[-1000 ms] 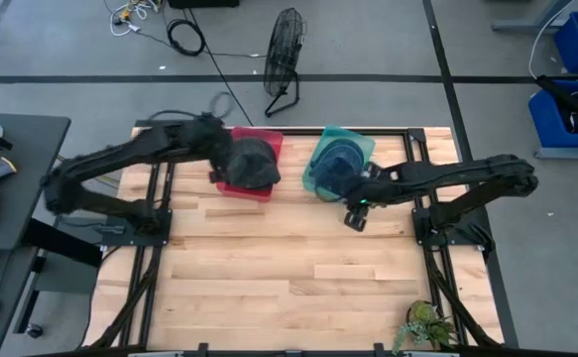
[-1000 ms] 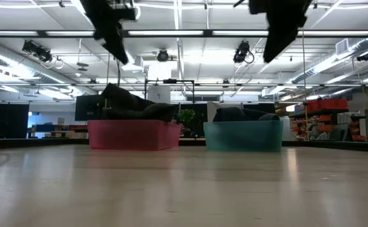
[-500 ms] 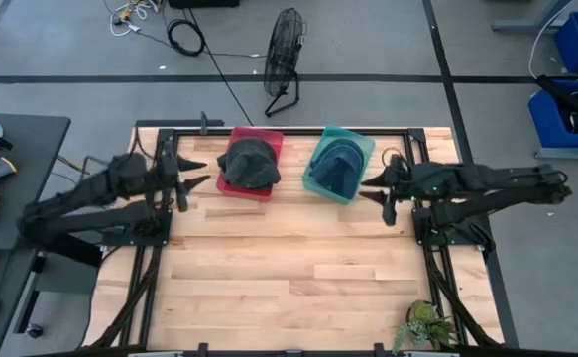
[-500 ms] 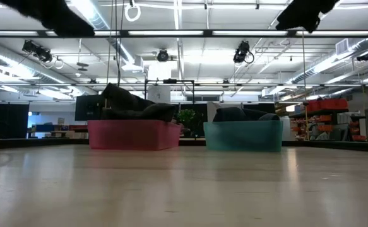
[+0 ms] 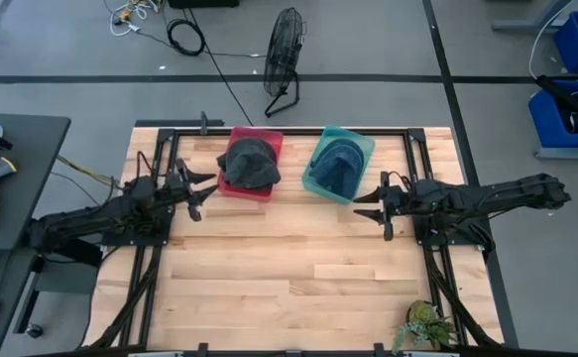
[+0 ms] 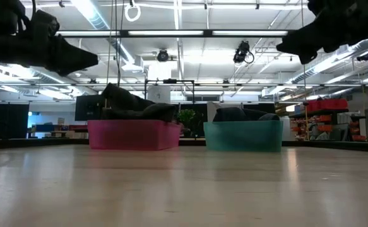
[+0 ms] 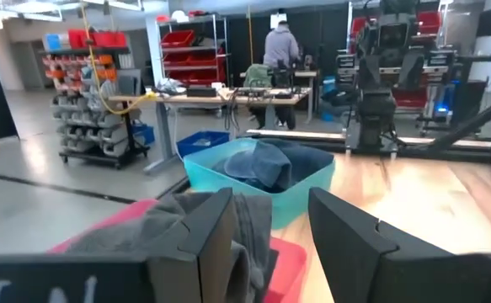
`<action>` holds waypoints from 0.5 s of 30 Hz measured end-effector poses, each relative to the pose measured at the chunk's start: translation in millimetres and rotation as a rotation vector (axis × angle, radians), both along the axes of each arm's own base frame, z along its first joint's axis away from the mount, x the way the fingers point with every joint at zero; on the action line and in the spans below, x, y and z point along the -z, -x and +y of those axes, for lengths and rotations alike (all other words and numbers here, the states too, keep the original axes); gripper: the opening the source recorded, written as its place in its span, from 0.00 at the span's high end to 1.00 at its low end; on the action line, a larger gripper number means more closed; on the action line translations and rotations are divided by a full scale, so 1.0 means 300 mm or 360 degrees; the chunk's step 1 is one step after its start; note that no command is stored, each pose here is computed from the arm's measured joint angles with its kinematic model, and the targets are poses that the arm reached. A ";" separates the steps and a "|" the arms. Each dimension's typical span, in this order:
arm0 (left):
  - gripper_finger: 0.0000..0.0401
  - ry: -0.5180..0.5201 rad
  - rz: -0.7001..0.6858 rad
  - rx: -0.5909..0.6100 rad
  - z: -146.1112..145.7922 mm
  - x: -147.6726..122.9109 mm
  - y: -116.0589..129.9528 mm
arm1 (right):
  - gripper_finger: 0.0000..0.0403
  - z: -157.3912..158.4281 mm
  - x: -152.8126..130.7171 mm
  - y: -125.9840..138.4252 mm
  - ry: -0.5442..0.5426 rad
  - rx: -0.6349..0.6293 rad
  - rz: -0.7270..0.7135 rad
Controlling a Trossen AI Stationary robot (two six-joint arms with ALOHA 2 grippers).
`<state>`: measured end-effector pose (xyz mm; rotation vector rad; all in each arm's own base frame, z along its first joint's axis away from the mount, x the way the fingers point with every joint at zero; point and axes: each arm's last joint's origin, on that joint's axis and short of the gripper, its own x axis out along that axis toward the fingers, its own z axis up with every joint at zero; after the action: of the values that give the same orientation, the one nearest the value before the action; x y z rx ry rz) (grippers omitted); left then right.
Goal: Pick & Place hat
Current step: Return to Home Position
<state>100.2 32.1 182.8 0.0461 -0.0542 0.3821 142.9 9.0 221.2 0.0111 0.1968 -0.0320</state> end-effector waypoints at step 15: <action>0.60 -0.0012 -0.0074 -0.0104 0.030 0.015 0.008 | 0.66 -0.013 -0.040 0.131 0.0061 0.0000 -0.0182</action>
<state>97.7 41.2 178.3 0.0466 -0.1005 0.4482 103.6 5.1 233.1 -0.0255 0.0817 -0.0347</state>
